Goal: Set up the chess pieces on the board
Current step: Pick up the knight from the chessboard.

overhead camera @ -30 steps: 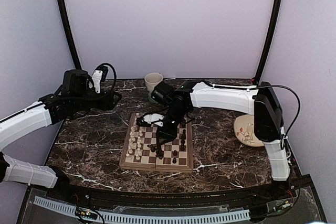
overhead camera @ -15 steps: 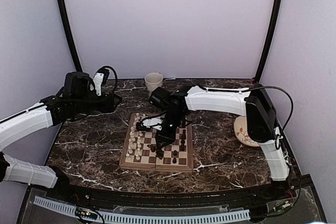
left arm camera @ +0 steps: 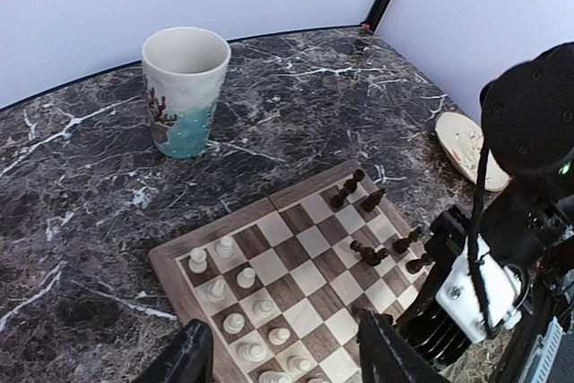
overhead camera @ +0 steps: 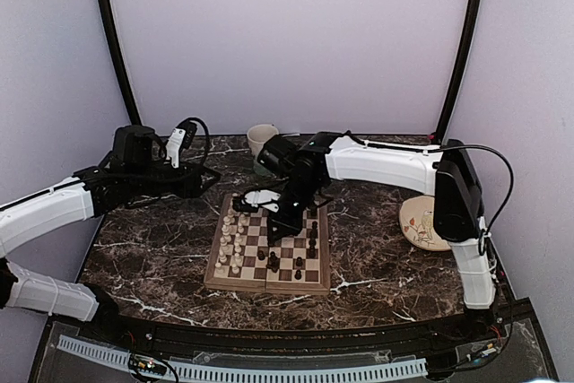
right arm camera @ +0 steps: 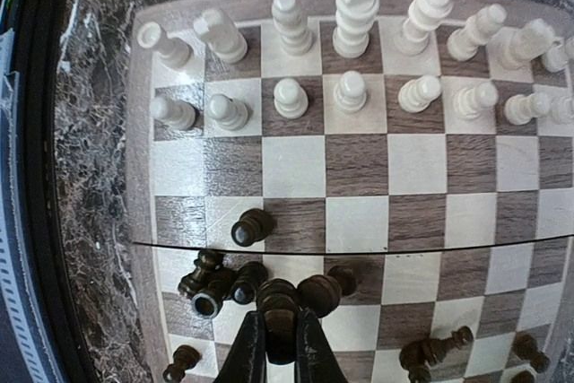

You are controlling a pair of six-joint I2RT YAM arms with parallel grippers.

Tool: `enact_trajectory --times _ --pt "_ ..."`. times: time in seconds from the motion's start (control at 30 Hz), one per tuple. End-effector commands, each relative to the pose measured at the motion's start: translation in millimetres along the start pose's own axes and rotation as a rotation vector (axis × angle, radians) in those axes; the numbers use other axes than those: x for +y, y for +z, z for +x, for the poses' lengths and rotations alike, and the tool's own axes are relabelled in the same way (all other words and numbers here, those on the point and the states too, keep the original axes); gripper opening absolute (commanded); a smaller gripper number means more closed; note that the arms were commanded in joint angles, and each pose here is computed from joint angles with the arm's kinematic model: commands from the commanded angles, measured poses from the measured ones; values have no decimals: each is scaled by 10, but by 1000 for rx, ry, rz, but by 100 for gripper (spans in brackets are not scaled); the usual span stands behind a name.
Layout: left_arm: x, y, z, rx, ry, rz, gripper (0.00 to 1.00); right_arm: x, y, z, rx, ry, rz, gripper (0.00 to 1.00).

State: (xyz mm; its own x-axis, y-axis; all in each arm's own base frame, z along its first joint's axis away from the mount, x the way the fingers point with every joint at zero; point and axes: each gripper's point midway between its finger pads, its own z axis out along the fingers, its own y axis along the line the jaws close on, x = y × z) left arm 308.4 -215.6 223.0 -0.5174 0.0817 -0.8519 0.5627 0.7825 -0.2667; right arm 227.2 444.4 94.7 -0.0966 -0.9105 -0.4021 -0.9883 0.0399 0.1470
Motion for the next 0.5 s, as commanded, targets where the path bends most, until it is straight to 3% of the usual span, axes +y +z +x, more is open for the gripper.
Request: enact_trajectory --times 0.0,0.2,0.47 --pt "-160 21 13 -18 -27 102 57 60 -530 -260 -124 -47 40 4" --pt "-206 62 83 -16 -105 146 58 73 -680 -323 -157 -66 56 4" --pt "-267 3 234 -53 -105 193 58 30 -888 -314 -182 -80 93 4"
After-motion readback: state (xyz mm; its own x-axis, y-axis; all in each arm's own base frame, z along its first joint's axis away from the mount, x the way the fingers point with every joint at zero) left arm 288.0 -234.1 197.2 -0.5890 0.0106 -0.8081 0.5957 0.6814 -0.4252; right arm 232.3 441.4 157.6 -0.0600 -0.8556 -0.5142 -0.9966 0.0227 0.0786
